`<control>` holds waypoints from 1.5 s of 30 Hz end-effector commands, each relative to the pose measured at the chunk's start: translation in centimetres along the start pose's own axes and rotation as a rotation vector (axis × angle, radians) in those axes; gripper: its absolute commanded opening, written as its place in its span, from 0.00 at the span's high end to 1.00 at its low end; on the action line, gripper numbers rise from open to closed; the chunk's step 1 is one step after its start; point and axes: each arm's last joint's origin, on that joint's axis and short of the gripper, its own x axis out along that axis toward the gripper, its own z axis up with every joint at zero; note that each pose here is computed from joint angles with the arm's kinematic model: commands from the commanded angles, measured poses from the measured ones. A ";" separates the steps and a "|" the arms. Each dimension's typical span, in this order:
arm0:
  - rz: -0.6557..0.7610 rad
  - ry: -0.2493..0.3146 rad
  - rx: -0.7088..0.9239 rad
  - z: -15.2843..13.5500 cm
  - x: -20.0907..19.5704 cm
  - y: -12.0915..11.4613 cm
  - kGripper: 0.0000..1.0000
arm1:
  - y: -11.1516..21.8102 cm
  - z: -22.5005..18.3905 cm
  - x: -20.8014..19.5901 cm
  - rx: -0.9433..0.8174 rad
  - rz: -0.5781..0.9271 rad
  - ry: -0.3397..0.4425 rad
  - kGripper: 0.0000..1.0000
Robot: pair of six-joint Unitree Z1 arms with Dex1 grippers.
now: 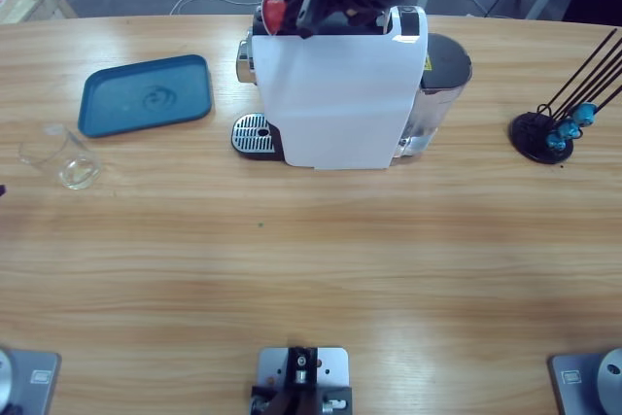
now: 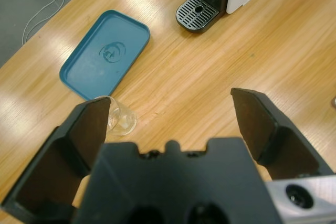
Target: Pour coffee
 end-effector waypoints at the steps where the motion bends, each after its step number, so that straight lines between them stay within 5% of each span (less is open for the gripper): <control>1: -0.004 -0.023 -0.004 -0.6 -0.4 0.0 0.01 | 0.0 -1.5 1.9 0.005 -0.002 0.052 1.00; 19: -0.003 -0.015 -0.002 -1.0 -0.3 -0.1 0.01 | 0.0 -2.3 3.0 0.025 0.011 0.083 1.00; 22: -0.003 -0.013 -0.003 -1.2 -0.3 -0.1 0.01 | 0.0 -2.4 3.1 0.038 0.012 0.087 0.78; 27: -0.002 -0.019 -0.005 -1.5 -0.5 -0.1 0.01 | 0.0 -2.4 3.3 0.047 0.009 0.090 0.75; 33: -0.003 -0.014 -0.005 -1.8 -0.5 -0.1 0.01 | -0.1 -2.0 2.6 0.049 -0.021 0.082 0.47; 36: -0.002 -0.009 -0.003 -1.8 -0.3 -0.2 0.01 | 0.3 0.2 0.0 0.026 -0.060 0.013 0.35; 39: -0.002 -0.004 -0.003 -1.8 -0.2 -0.2 0.01 | 2.1 2.6 -2.7 0.050 -0.055 -0.066 0.41; 42: 0.005 0.004 -0.002 -1.7 -0.1 -0.2 0.01 | 5.3 4.4 -5.5 0.301 -0.004 -0.093 0.91; 45: 0.049 0.012 -0.028 -1.7 -0.1 0.2 0.01 | 7.7 3.9 -8.0 0.451 -0.035 -0.045 1.00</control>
